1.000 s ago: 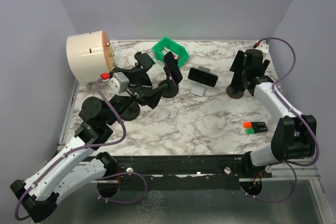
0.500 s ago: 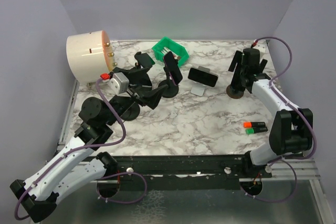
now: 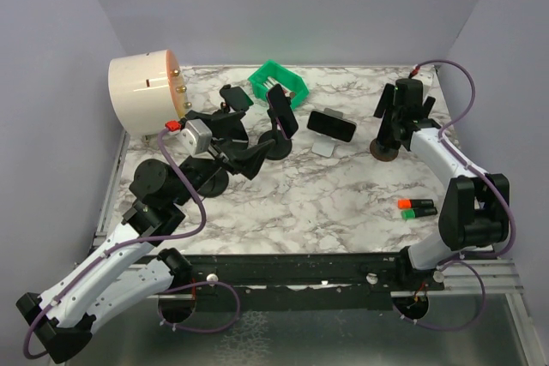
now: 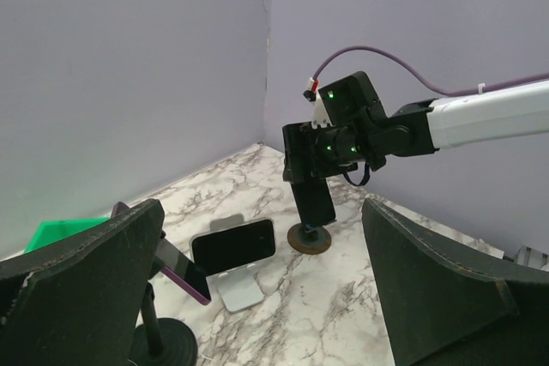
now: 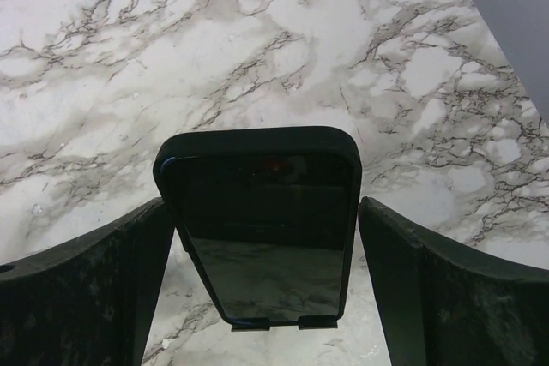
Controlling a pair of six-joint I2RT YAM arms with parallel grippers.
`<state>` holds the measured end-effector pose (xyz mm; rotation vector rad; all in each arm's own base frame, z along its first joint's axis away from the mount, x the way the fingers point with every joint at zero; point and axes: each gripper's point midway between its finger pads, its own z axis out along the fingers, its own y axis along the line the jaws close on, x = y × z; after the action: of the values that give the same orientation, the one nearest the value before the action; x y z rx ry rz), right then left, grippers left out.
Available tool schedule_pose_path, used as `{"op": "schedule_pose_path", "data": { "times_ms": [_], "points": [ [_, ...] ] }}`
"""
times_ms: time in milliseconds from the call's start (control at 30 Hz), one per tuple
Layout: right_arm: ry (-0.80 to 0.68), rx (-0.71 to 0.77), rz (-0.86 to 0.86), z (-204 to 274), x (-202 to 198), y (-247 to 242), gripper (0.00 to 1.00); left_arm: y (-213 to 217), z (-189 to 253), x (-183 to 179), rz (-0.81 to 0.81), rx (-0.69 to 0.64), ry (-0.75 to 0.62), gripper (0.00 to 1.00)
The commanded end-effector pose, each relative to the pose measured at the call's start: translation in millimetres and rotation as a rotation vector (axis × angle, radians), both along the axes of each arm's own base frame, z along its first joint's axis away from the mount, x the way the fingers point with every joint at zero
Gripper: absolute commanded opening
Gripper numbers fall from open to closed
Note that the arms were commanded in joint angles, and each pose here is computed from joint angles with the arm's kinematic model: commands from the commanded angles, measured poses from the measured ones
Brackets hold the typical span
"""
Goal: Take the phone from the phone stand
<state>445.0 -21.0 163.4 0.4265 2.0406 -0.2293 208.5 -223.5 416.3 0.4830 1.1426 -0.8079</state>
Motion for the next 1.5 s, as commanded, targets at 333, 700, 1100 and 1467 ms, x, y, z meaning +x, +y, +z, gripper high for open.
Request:
{"op": "schedule_pose_path", "data": {
  "times_ms": [333, 700, 1100, 1467],
  "points": [
    [0.046, -0.036, -0.02, -13.6, -3.3, -7.4, 0.87, -2.7, 1.1, -6.0, -0.021, 0.001, -0.028, 0.99],
    [-0.026, -0.019, 0.0, 12.6, -7.0, -3.9, 0.53, -3.2, 1.3, -7.2, -0.025, -0.002, -0.026, 0.99],
    [-0.135, 0.012, 0.02, 63.4, -18.2, 0.1, 0.49, 2.8, 2.0, -6.3, 0.008, -0.013, -0.033, 0.99],
    [-0.232, 0.087, 0.111, 108.4, -49.7, 19.2, 0.45, 2.3, 0.0, -5.1, 0.018, -0.007, -0.032, 0.99]
  ]
}}
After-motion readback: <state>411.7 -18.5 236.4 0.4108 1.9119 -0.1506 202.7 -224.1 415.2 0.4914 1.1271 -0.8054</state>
